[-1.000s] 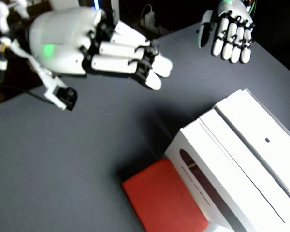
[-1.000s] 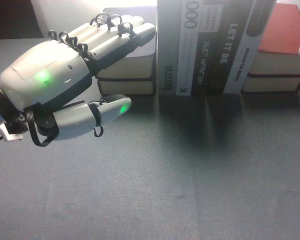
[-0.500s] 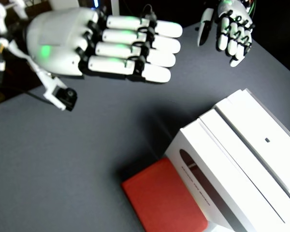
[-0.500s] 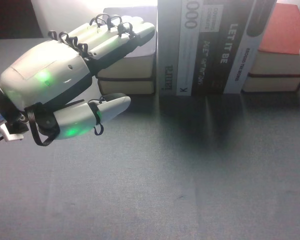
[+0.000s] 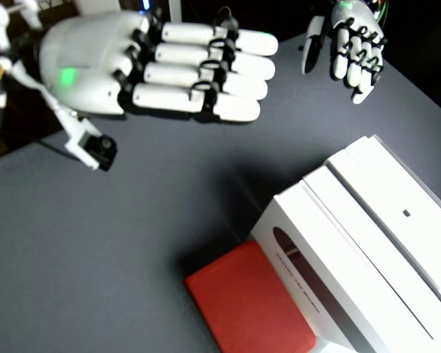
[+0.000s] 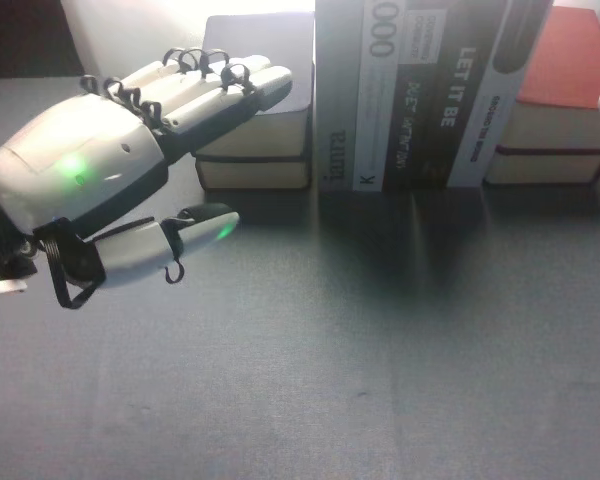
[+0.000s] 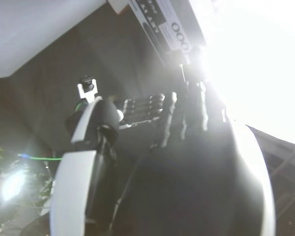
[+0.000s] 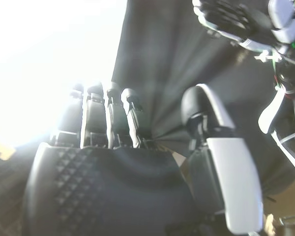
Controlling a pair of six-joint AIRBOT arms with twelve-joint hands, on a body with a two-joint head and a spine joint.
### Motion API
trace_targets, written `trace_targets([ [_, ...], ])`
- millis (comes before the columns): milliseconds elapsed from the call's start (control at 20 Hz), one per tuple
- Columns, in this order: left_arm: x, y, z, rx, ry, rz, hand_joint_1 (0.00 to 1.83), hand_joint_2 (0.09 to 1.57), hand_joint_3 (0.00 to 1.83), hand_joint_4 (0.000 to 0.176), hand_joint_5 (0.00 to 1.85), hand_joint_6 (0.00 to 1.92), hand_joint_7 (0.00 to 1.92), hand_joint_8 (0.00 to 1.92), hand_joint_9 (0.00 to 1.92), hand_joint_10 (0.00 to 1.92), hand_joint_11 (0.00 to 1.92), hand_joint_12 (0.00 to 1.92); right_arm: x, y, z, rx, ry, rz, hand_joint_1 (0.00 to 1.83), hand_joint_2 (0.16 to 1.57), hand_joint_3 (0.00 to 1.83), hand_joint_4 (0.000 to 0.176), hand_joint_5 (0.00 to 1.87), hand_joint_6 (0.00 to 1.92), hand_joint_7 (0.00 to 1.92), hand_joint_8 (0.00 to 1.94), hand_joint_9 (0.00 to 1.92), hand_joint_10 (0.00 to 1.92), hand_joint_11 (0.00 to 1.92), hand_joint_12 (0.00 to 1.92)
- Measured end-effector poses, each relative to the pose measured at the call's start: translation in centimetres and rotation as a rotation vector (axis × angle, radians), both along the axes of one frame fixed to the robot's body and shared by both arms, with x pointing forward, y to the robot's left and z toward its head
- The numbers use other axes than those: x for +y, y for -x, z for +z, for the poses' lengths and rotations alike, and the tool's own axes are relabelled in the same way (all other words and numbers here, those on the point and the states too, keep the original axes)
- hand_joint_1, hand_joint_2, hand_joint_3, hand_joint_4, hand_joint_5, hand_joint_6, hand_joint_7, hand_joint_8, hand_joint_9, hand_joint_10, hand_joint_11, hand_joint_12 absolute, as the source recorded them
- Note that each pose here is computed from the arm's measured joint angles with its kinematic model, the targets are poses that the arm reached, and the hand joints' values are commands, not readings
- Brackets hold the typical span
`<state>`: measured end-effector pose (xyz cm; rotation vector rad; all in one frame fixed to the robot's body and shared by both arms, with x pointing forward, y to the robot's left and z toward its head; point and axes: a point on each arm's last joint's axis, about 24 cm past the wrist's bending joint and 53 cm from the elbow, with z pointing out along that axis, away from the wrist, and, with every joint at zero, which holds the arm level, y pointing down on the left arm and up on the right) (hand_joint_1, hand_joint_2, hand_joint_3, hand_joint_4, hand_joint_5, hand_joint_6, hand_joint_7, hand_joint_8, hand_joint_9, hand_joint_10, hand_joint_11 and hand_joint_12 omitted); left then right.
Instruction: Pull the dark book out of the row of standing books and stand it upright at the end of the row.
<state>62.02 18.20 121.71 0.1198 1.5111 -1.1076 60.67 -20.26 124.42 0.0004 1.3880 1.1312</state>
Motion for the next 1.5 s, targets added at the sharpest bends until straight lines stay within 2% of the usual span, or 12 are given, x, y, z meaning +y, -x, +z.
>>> trace_targets([
  [50, 0.2, 0.0, 0.2, -0.005, 0.003, 0.004, 0.61, 1.44, 0.00, 0.000, 0.08, 0.00, 0.01, 0.00, 0.04, 0.02, 0.00, 0.90, 0.0, -0.1, 0.0, -0.006, 0.006, -0.004, 0.57, 1.39, 0.00, 0.000, 0.00, 0.00, 0.00, 0.00, 0.00, 0.00, 0.02, 0.01],
  [150, 0.3, -0.1, 0.5, -0.011, 0.010, 0.007, 0.65, 1.43, 0.00, 0.000, 0.08, 0.00, 0.01, 0.00, 0.03, 0.01, 0.00, 0.89, 0.0, -0.7, 0.3, -0.019, 0.017, -0.020, 0.35, 1.42, 0.02, 0.000, 0.00, 0.00, 0.00, 0.00, 0.00, 0.00, 0.00, 0.00],
  [300, 0.2, 0.1, 0.4, -0.013, 0.005, 0.001, 0.66, 1.43, 0.00, 0.000, 0.08, 0.00, 0.00, 0.00, 0.03, 0.01, 0.00, 0.89, -0.1, -1.9, 2.4, -0.090, 0.036, -0.068, 0.47, 1.40, 0.00, 0.000, 0.00, 0.00, 0.00, 0.00, 0.00, 0.00, 0.00, 0.00],
  [350, 0.2, 0.0, 0.5, -0.013, 0.008, 0.003, 0.69, 1.42, 0.00, 0.000, 0.09, 0.00, 0.00, 0.00, 0.04, 0.01, 0.00, 0.90, -0.1, -2.4, 2.9, -0.107, 0.045, -0.082, 0.44, 1.39, 0.00, 0.000, 0.00, 0.00, 0.00, 0.00, 0.00, 0.00, 0.00, 0.00],
  [500, 0.3, 0.0, 0.5, -0.012, 0.008, 0.003, 0.71, 1.42, 0.00, 0.000, 0.08, 0.00, 0.00, 0.00, 0.04, 0.01, 0.00, 0.90, 0.0, -4.0, 2.6, -0.088, 0.048, -0.101, 0.46, 1.38, 0.00, 0.000, 0.00, 0.00, 0.00, 0.00, 0.00, 0.00, 0.00, 0.00],
  [700, 0.4, 0.1, 0.2, -0.006, 0.004, 0.005, 0.71, 1.43, 0.00, 0.000, 0.04, 0.00, 0.01, 0.00, 0.05, 0.02, 0.00, 1.07, 1.1, -5.8, 3.1, -0.104, 0.093, -0.135, 0.58, 1.34, 0.00, 0.000, 0.10, 0.04, 0.00, 0.00, 0.00, 0.00, 0.00, 0.00],
  [850, 0.5, 0.0, 0.2, -0.004, 0.009, 0.010, 0.69, 1.43, 0.00, 0.000, 0.04, 0.00, 0.00, 0.00, 0.05, 0.02, 0.00, 0.98, 2.4, -6.7, 2.5, -0.100, 0.156, -0.145, 0.53, 1.32, 0.00, 0.000, 0.12, 0.06, 0.00, 0.00, 0.00, 0.00, 0.00, 0.00],
  [1000, 0.5, 0.0, 0.2, -0.004, 0.009, 0.010, 0.65, 1.44, 0.00, 0.000, 0.04, 0.00, 0.00, 0.00, 0.05, 0.02, 0.00, 1.05, 3.2, -7.2, 2.0, -0.100, 0.210, -0.152, 0.41, 1.33, 0.00, 0.000, 0.16, 0.07, 0.00, 0.00, 0.00, 0.00, 0.00, 0.00],
  [1200, 0.5, 0.0, 0.2, -0.003, 0.008, 0.010, 0.64, 1.45, 0.00, 0.000, 0.03, 0.00, 0.00, 0.00, 0.02, 0.01, 0.00, 0.80, 3.7, -7.7, 2.4, -0.117, 0.235, -0.169, 0.44, 1.33, 0.00, 0.000, 0.20, 0.08, 0.00, 0.00, 0.00, 0.00, 0.00, 0.00],
  [1350, 0.6, 0.0, 0.1, -0.001, 0.007, 0.011, 0.66, 1.44, 0.00, 0.000, 0.04, 0.00, 0.00, 0.00, 0.01, 0.00, 0.00, 0.82, 3.5, -7.9, 2.2, -0.106, 0.243, -0.180, 0.40, 1.32, 0.00, 0.000, 0.21, 0.08, 0.00, 0.00, 0.00, 0.00, 0.00, 0.00],
  [1400, 0.6, 0.1, 0.0, 0.000, 0.007, 0.011, 0.64, 1.45, 0.00, 0.000, 0.02, 0.01, 0.00, 0.00, 0.00, 0.00, 0.00, 0.66, 3.3, -8.0, 2.1, -0.104, 0.250, -0.187, 0.44, 1.31, 0.00, 0.000, 0.22, 0.09, 0.00, 0.00, 0.00, 0.00, 0.00, 0.00],
  [1500, 0.6, 0.0, -0.1, 0.002, 0.005, 0.012, 0.68, 1.44, 0.00, 0.000, 0.04, 0.01, 0.00, 0.00, 0.01, 0.00, 0.00, 0.71, 3.2, -8.1, 1.9, -0.098, 0.258, -0.194, 0.46, 1.30, 0.00, 0.000, 0.26, 0.10, 0.00, 0.00, 0.00, 0.00, 0.00, 0.00],
])
